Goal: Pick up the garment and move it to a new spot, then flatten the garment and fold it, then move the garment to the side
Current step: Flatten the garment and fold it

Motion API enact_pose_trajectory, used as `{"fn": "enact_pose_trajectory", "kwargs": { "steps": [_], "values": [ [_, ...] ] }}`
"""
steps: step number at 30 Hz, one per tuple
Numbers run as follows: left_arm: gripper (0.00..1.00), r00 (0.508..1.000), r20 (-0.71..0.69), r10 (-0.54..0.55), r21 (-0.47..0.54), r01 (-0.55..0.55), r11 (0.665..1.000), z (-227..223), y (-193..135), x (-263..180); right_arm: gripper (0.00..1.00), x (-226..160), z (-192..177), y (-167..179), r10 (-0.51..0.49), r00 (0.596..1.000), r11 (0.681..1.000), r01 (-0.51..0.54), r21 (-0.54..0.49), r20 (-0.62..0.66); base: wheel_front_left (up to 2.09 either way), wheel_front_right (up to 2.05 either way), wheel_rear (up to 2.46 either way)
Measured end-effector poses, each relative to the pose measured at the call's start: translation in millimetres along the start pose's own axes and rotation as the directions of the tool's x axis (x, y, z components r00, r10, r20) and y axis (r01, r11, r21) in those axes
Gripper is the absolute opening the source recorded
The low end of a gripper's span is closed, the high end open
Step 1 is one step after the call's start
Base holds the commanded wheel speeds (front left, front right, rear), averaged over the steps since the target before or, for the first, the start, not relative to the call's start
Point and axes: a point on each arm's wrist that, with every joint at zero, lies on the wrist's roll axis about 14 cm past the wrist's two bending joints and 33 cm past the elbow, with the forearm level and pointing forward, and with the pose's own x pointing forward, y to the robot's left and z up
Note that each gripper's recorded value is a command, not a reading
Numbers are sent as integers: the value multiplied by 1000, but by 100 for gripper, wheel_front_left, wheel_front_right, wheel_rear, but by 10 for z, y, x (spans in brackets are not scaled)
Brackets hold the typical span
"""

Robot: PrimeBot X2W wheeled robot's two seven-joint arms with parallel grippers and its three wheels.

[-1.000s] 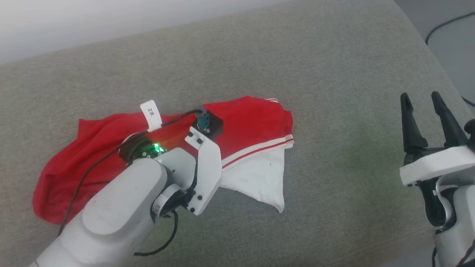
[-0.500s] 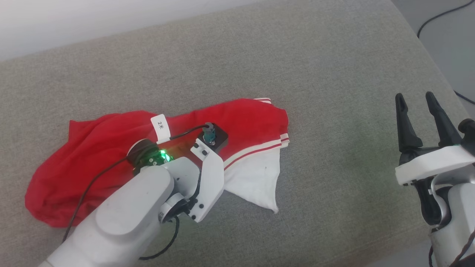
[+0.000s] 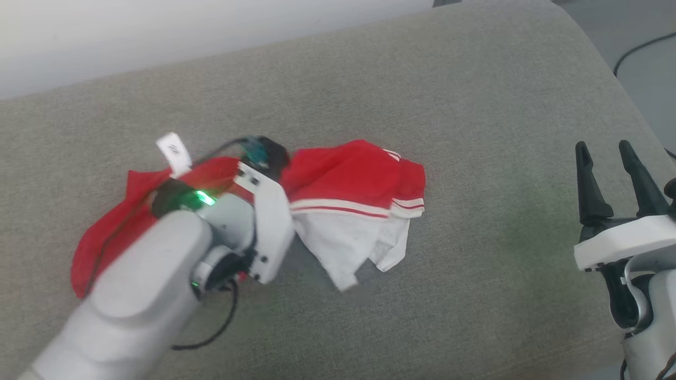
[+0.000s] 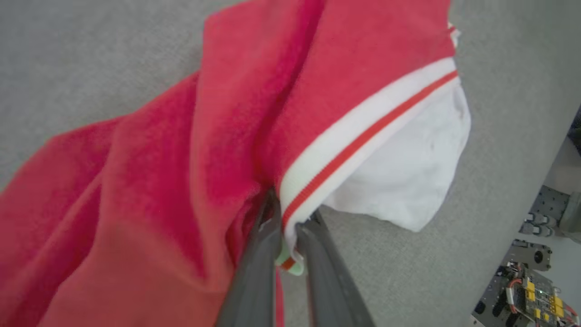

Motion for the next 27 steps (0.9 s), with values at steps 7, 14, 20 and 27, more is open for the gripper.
{"fn": "enact_pose_trajectory", "kwargs": {
  "steps": [7, 14, 20, 27],
  "values": [
    [0, 977, 77, 198, -120, -188, 975, 146, 659, -394, 100, 21, 2, 71, 17, 1000, 1000, -17, 2, -3, 0, 0, 0],
    [0, 930, 23, 366, -227, -352, 908, -133, 1293, -577, 100, 52, -43, 127, 32, 999, 1000, -31, 2, -18, 0, 0, 0],
    [0, 909, -33, 415, -297, -405, 865, -411, 1497, -584, 100, 78, -66, 167, 42, 999, 999, -42, 3, -23, 0, 0, 0],
    [100, 903, -25, 430, -339, -412, 846, -527, 1580, -611, 100, 126, -85, 214, 56, 998, 998, -56, 4, -25, 0, 0, 0]
  ]
}}
